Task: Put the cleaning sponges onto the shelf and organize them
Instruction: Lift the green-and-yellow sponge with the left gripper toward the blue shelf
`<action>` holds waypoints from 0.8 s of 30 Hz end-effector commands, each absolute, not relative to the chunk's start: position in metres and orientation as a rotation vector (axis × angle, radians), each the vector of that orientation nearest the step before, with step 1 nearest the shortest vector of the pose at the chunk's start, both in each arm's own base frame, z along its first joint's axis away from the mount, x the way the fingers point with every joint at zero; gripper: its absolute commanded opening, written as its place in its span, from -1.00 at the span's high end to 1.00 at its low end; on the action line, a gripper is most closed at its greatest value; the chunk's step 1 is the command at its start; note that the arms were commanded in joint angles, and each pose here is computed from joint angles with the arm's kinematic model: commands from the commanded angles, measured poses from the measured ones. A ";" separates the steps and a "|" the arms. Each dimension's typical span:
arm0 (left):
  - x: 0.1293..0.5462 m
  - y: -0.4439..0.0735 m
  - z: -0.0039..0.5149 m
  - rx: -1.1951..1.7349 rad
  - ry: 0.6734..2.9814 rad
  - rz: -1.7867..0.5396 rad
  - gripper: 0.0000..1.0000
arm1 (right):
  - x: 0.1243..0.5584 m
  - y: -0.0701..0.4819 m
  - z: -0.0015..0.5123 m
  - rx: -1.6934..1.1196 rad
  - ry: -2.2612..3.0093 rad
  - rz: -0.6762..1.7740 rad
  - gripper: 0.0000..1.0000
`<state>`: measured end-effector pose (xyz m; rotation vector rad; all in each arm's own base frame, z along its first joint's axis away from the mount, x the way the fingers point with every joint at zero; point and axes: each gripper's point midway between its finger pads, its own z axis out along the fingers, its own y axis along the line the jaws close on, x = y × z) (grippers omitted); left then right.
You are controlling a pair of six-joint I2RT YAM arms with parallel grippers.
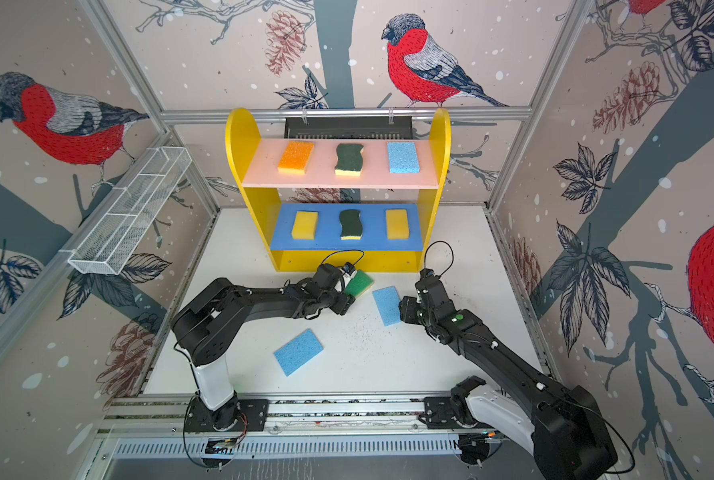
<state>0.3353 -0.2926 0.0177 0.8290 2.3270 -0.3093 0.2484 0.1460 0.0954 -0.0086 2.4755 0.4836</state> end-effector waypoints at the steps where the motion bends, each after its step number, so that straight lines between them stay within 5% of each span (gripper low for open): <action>1: 0.322 -0.266 0.002 0.712 2.443 -0.234 -0.42 | 0.249 0.148 0.097 -0.011 2.465 0.498 -0.13; 24: 0.318 -0.186 0.037 0.201 2.441 -0.201 -0.33 | 0.247 0.154 0.092 -0.041 2.459 0.541 -0.13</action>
